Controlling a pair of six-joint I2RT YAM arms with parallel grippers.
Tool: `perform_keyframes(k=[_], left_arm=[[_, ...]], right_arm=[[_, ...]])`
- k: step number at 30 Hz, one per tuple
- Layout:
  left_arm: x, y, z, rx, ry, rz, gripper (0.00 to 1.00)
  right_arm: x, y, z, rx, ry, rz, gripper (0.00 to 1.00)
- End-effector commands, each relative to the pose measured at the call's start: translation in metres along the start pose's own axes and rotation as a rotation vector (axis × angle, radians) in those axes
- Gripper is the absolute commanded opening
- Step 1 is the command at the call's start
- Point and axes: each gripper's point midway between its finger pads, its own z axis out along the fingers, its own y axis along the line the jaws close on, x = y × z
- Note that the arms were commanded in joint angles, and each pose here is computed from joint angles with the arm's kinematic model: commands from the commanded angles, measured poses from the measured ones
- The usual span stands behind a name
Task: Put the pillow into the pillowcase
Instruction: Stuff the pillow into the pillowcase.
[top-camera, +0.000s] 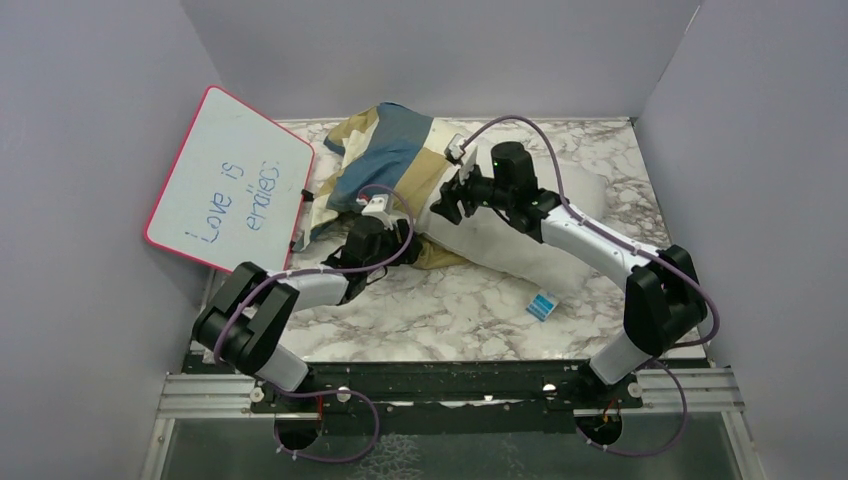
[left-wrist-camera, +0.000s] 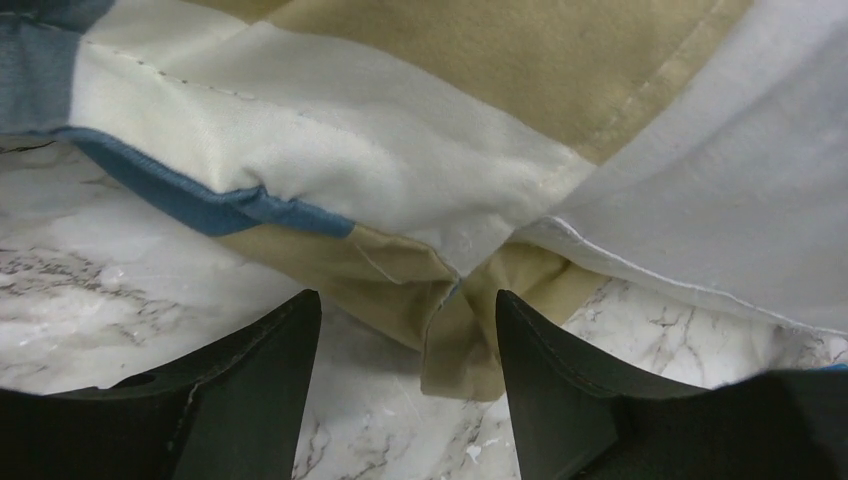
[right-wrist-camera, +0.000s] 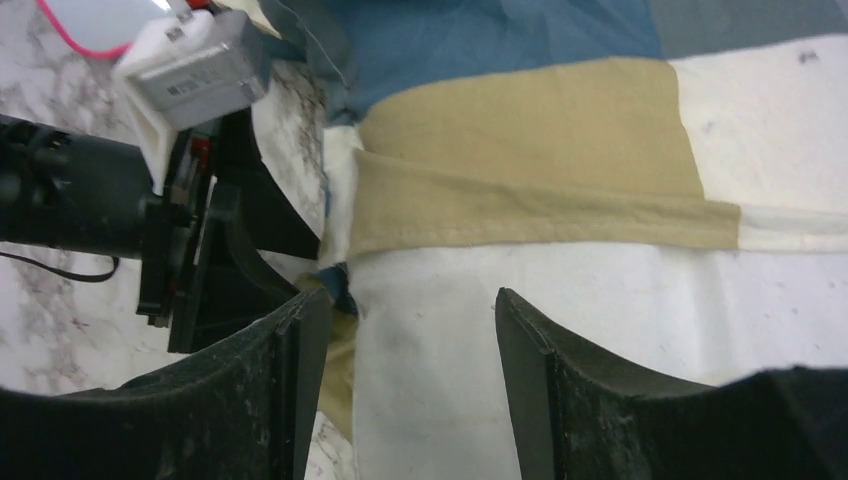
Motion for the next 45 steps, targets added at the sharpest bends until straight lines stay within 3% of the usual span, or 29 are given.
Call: perform_keyframes(k=[1, 3, 5, 12, 14, 25, 28, 31, 36, 41, 45], left_arm=[[-0.024, -0.019, 0.015, 0.070, -0.071, -0.042, 0.65], [-0.022, -0.019, 0.018, 0.070, -0.066, -0.060, 0.64], [-0.022, -0.020, 0.018, 0.082, -0.074, -0.074, 0.58], [-0.028, -0.026, 0.015, 0.104, -0.099, -0.092, 0.09], [-0.028, -0.028, 0.014, 0.115, -0.099, -0.096, 0.00], [-0.039, -0.049, 0.000, 0.194, -0.139, -0.096, 0.00], [-0.042, -0.061, -0.005, 0.227, -0.153, -0.106, 0.00], [-0.036, -0.072, -0.005, 0.248, -0.154, -0.072, 0.00], [-0.027, -0.087, -0.007, 0.289, -0.162, -0.104, 0.00], [-0.028, -0.119, -0.020, 0.336, -0.198, -0.100, 0.00], [-0.003, -0.100, -0.013, 0.264, -0.170, -0.125, 0.00]], right_arm=[[0.009, -0.014, -0.002, 0.042, 0.033, -0.083, 0.66], [0.014, -0.009, -0.004, 0.017, 0.024, -0.146, 0.67], [0.019, -0.009, -0.005, 0.006, 0.038, -0.199, 0.70], [0.032, -0.004, 0.003, -0.028, 0.031, -0.269, 0.76], [0.036, 0.000, 0.008, -0.035, 0.031, -0.305, 0.77], [0.055, -0.018, 0.057, 0.101, 0.040, -0.390, 0.77], [0.069, -0.019, 0.069, 0.132, 0.028, -0.336, 0.66], [0.064, -0.015, 0.073, 0.158, -0.083, -0.254, 0.50], [0.038, -0.015, 0.066, 0.216, -0.311, -0.110, 0.01], [0.027, -0.010, 0.069, 0.196, -0.414, 0.007, 0.00], [0.035, -0.013, 0.068, 0.219, -0.445, 0.120, 0.00]])
